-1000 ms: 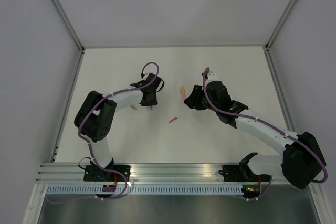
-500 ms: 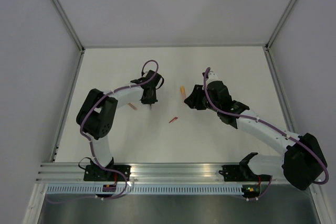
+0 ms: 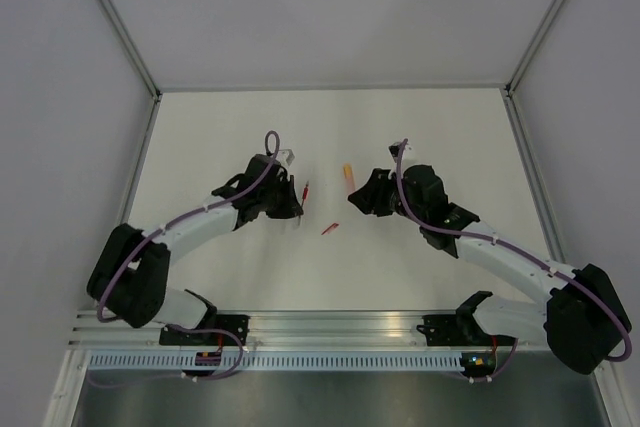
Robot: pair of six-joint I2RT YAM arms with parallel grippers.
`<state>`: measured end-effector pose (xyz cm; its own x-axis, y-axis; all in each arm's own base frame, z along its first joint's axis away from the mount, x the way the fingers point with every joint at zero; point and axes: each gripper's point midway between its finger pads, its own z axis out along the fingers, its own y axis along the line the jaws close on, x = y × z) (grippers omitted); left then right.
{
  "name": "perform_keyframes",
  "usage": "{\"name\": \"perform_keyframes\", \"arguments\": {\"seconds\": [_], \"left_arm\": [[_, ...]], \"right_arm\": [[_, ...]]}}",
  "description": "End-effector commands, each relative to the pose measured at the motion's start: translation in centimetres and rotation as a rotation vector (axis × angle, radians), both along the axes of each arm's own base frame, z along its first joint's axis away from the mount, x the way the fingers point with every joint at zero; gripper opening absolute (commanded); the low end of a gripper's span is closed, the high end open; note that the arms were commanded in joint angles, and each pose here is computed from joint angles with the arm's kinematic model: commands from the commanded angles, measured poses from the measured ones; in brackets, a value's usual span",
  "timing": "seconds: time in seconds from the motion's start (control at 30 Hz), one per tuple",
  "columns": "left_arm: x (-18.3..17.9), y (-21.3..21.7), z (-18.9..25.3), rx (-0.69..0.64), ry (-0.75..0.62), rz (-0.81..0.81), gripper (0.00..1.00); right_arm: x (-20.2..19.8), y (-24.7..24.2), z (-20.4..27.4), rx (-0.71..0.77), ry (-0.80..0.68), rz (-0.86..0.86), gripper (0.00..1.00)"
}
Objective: Insert the pens into the pen caps
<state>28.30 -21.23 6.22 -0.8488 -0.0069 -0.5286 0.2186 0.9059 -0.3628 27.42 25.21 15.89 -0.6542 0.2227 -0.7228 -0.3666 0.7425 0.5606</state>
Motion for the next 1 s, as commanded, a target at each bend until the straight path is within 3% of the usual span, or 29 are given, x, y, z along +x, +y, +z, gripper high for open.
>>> {"name": "perform_keyframes", "arguments": {"seconds": [0.0,0.07,0.3,0.63,0.73,0.77,0.87,0.93,0.97], "left_arm": [[-2.3,-7.3,9.1,-0.422,-0.196,-0.308,0.02],[-4.0,-8.7,10.3,-0.483,-0.199,-0.392,0.02],[-6.3,-10.0,12.3,-0.64,-0.212,-0.466,0.02],[-7.6,-10.7,13.6,-0.687,-0.253,-0.51,0.02],[-7.7,-10.7,13.5,-0.692,-0.252,-0.509,0.02],[-7.7,-10.7,13.6,-0.696,-0.25,-0.51,0.02],[-8.1,-10.8,13.9,-0.718,-0.248,-0.527,0.03],[-8.3,-10.9,14.1,-0.731,-0.252,-0.546,0.13],[-8.4,-10.9,14.0,-0.731,-0.253,-0.552,0.23]], "right_arm": [[-0.6,1.8,5.0,0.175,-0.138,0.08,0.5],[-0.8,1.8,5.4,0.21,-0.153,0.077,0.51],[-1.7,2.5,6.2,0.286,-0.169,0.111,0.52],[-1.5,2.4,5.5,0.253,-0.168,0.072,0.49],[-1.6,2.6,5.5,0.253,-0.167,0.078,0.36],[-1.8,2.8,5.5,0.255,-0.167,0.087,0.25],[-2.1,3.0,5.8,0.269,-0.176,0.098,0.07],[-2.1,2.9,5.9,0.278,-0.175,0.094,0.01],[-2.1,2.9,5.9,0.283,-0.176,0.094,0.0]]}}
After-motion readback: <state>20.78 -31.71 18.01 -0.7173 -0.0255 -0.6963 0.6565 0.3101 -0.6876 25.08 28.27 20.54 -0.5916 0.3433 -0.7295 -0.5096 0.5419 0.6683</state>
